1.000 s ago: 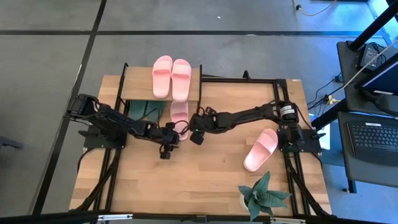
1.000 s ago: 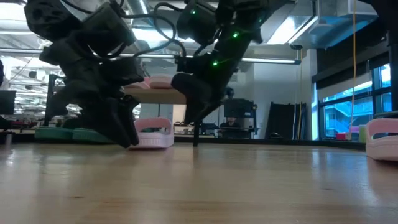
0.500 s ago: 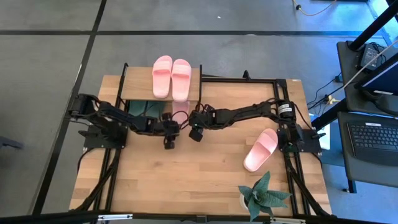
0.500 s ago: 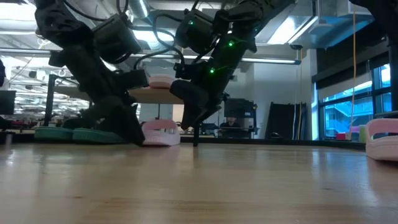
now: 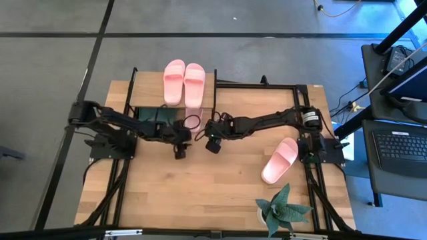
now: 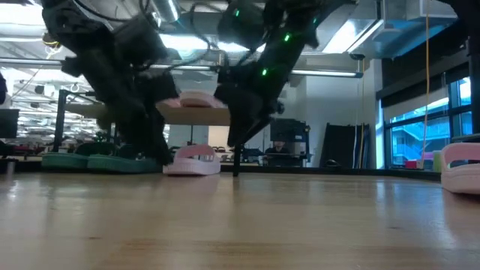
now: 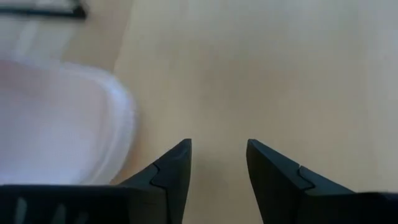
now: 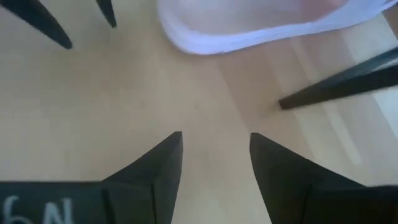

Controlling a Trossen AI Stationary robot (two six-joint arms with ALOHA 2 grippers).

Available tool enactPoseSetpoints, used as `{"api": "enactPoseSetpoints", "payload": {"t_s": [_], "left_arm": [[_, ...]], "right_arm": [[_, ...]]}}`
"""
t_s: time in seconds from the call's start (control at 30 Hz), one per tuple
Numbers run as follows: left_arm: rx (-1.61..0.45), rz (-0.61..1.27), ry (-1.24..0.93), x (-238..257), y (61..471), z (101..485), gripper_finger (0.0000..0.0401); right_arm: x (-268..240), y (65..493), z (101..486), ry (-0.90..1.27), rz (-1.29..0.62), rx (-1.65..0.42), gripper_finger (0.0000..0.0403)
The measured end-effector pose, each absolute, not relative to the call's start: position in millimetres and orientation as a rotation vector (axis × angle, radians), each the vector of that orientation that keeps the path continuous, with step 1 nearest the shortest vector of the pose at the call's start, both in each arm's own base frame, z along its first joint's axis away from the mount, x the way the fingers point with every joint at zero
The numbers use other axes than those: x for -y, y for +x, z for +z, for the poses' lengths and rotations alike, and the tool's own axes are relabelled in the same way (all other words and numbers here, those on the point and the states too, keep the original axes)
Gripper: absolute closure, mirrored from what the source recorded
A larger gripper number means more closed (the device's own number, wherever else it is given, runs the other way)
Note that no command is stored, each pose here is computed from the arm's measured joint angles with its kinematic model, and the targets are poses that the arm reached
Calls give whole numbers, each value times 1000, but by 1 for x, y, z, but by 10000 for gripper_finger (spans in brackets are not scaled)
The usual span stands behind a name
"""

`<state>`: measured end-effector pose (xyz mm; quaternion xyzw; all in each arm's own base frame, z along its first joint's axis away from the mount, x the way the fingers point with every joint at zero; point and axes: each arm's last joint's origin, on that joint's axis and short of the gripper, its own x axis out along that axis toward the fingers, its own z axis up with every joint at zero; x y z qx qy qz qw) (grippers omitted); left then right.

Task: Pick and place slides into the shelf
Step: Put the pink slide under the shelf

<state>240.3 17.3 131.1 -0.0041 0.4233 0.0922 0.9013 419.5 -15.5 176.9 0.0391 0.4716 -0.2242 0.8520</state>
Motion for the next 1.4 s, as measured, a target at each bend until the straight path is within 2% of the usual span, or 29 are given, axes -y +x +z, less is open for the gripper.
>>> {"api": "enactPoseSetpoints", "payload": {"t_s": [0.23, 0.4, 0.63, 0.83, 0.97, 1.13, 1.4], "left_arm": [[-692, 83, 6, -14, 226, 178, 255], [-529, 72, 59, -13, 205, 209, 255], [-331, 8, 27, -15, 157, 212, 255], [-197, 33, 14, -15, 131, 209, 255], [-155, 34, 17, -13, 122, 206, 255], [-169, 34, 15, -13, 120, 202, 255], [-177, 34, 14, -13, 119, 201, 255]], "right_arm": [[-5, 393, 210, 103, -474, -1066, 214], [-26, 363, 226, 94, -602, -1165, 214], [-63, 325, 246, 69, -711, -1226, 214], [-70, 289, 260, 156, -930, -1332, 214], [-74, 276, 267, 240, -997, -1364, 209], [-71, 260, 265, 383, -1037, -1385, 171], [-65, 215, 228, 455, -1089, -1447, 85]]}}
